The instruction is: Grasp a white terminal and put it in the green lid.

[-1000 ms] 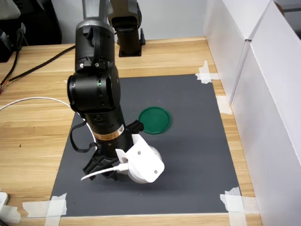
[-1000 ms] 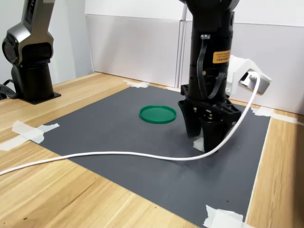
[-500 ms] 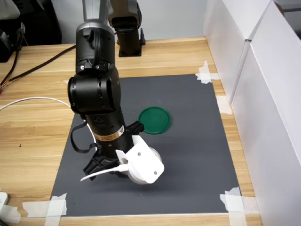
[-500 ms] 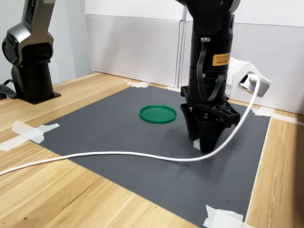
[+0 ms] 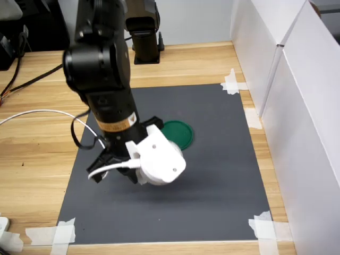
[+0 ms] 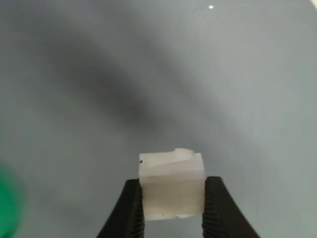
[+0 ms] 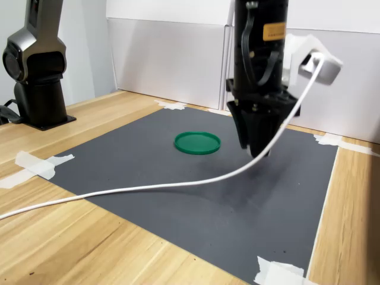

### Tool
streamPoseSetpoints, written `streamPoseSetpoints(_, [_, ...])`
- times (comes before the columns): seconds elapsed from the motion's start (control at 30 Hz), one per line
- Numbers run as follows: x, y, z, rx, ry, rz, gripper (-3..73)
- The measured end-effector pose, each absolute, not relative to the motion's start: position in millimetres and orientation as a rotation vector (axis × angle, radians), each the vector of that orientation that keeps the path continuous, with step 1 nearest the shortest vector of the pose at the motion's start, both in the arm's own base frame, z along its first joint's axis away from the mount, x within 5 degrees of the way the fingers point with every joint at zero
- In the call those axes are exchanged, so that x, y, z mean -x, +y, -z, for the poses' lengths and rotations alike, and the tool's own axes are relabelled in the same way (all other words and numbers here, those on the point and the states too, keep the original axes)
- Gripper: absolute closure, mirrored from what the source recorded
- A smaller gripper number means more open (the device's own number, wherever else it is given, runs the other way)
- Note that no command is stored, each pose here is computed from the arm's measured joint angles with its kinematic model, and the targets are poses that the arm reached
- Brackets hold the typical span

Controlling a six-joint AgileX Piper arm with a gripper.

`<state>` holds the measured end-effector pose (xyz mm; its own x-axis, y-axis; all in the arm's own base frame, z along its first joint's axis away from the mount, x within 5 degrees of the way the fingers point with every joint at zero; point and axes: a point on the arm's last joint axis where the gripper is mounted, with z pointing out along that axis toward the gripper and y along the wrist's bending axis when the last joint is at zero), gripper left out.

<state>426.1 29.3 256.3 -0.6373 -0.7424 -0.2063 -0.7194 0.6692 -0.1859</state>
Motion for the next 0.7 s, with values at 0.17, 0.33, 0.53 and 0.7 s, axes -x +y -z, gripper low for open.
streamPoseSetpoints(0.17, [-406,40,-291,1.227,2.563,0.111,42.7])
streamPoseSetpoints(0.33, [-378,64,-298,1.367,2.522,0.133,42.7])
streamPoseSetpoints(0.53, [-336,76,-285,1.468,2.528,0.100,42.7])
streamPoseSetpoints(0.7, [-316,73,-256,1.501,2.542,0.106,42.7])
